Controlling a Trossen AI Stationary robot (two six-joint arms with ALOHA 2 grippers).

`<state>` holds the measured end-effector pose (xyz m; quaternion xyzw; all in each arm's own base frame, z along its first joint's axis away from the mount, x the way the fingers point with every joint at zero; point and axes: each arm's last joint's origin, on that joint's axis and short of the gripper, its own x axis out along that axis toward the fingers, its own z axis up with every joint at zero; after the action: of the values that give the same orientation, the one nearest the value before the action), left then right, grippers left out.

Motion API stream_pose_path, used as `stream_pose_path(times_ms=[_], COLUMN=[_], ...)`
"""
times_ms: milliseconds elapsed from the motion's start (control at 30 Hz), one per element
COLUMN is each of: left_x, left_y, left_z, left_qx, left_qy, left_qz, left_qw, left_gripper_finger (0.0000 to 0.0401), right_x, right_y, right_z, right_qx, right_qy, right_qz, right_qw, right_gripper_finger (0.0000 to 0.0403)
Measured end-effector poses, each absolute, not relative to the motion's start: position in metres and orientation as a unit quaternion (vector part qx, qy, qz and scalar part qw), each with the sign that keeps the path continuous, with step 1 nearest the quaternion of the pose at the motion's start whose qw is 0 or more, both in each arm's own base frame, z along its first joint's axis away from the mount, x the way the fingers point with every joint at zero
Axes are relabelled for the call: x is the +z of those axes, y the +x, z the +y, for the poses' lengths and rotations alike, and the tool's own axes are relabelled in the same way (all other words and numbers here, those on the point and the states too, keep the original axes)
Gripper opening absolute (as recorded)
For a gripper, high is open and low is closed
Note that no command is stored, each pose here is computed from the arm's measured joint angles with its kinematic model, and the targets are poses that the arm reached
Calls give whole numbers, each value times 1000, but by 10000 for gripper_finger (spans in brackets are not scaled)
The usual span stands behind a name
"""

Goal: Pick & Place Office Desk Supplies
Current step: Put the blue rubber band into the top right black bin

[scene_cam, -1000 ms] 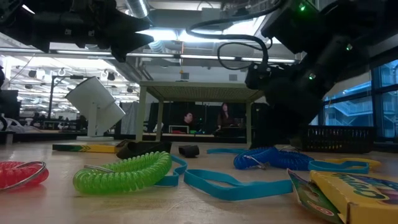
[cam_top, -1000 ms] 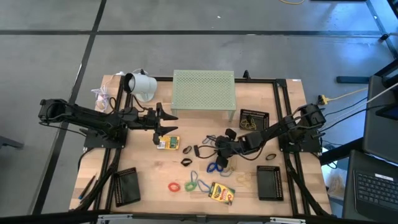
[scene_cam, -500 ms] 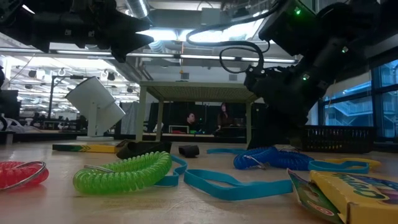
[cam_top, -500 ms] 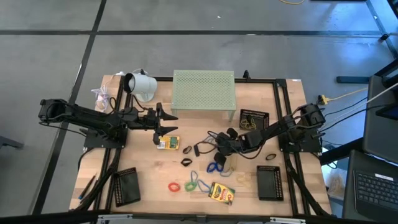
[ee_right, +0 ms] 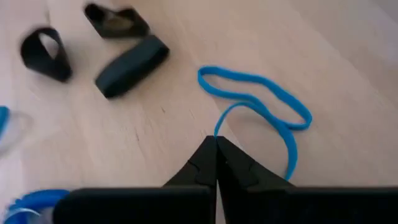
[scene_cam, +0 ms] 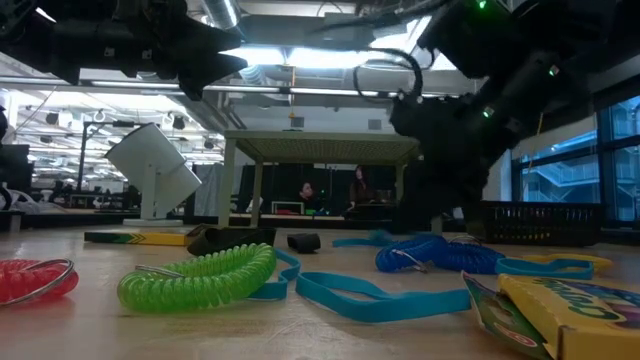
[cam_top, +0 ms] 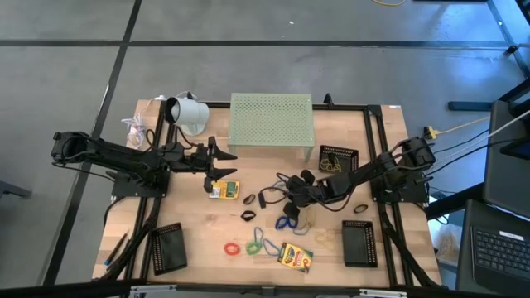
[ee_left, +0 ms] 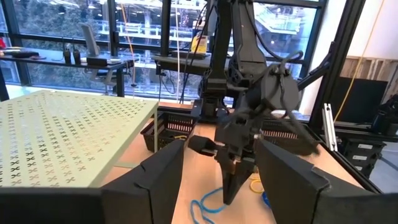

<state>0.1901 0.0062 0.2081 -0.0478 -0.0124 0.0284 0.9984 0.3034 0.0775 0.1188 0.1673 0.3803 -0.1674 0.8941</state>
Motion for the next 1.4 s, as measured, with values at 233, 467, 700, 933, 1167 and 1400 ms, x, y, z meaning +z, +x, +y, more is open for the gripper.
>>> stream_pose_path(times_ms=[233,467,700,933,1167,1400], left_x=[208,208,208,208,208,208], left_y=[190,190,190,190,190,190], left_z=[6,6,6,6,6,6], left_qx=[28,28,28,29,30,30], left_qy=[-46,-46,-46,-46,-46,-46], left_qz=[-12,-12,-12,-12,-12,-12], left_qw=[998,998,998,998,998,998], left_gripper_finger=[198,198,198,198,198,198], right_x=[141,176,210,231,242,243], right_y=[303,308,314,317,317,317], right_z=[75,73,72,74,74,74], right_qx=[-190,-211,-212,-192,-172,-171], right_qy=[171,166,130,104,99,92], right_qz=[323,205,79,-9,-56,-57], right_qw=[911,941,965,976,979,979], right_gripper_finger=[1,1,0,0,0,0])
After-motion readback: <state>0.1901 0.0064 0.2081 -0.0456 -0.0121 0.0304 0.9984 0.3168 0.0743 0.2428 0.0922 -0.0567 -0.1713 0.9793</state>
